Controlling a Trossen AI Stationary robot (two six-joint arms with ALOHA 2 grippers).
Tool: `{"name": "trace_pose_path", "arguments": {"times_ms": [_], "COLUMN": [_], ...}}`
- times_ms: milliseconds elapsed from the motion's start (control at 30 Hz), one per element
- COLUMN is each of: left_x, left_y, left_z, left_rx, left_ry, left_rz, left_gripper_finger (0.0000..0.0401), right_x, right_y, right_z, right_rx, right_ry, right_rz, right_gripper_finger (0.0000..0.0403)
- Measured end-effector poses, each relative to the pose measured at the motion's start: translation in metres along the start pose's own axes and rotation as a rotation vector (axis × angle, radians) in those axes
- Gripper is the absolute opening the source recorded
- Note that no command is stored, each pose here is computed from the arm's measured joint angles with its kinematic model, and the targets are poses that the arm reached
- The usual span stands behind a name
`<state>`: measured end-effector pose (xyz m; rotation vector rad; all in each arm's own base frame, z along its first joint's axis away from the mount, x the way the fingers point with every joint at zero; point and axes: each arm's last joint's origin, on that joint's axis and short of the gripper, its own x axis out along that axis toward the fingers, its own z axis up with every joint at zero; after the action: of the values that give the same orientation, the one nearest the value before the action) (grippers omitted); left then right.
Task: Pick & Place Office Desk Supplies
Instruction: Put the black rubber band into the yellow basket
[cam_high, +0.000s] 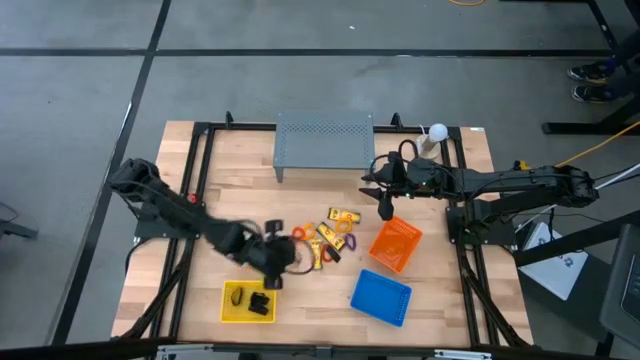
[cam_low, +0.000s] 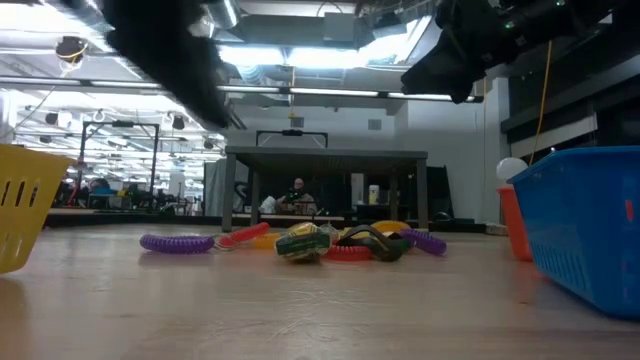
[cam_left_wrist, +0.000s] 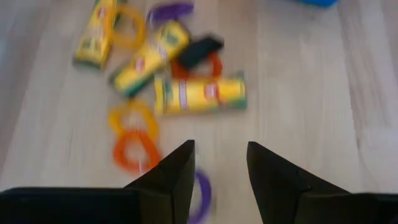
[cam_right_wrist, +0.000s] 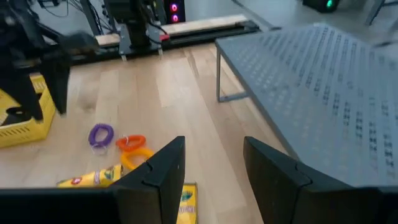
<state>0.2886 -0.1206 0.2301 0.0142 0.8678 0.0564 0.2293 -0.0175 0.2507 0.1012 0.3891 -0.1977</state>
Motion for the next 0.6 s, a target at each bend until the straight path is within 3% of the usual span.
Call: {"name": "trace_pose_path", "arguments": {"times_ms": [267, 600], "left_x": [0.052, 0.103], "left_y": [0.037, 0.057], "left_z": [0.018, 0.03], "left_rx": [0.07, 0.159], "left_ry": [-0.04, -0.036], "left_rz": [-0.066, -0.081], "left_gripper_finger": [0.0141, 0.0141], "right_x": [-0.004, -0.036], "right_y": [0.0, 0.007], "right_z": [0.004, 0.016], "right_rx": [-0.034, -0.102], "right_ry": [-0.027, -0.128], "right_rz": [-0.001, 0.14], "right_gripper_finger": [0.0165, 0.0165]}}
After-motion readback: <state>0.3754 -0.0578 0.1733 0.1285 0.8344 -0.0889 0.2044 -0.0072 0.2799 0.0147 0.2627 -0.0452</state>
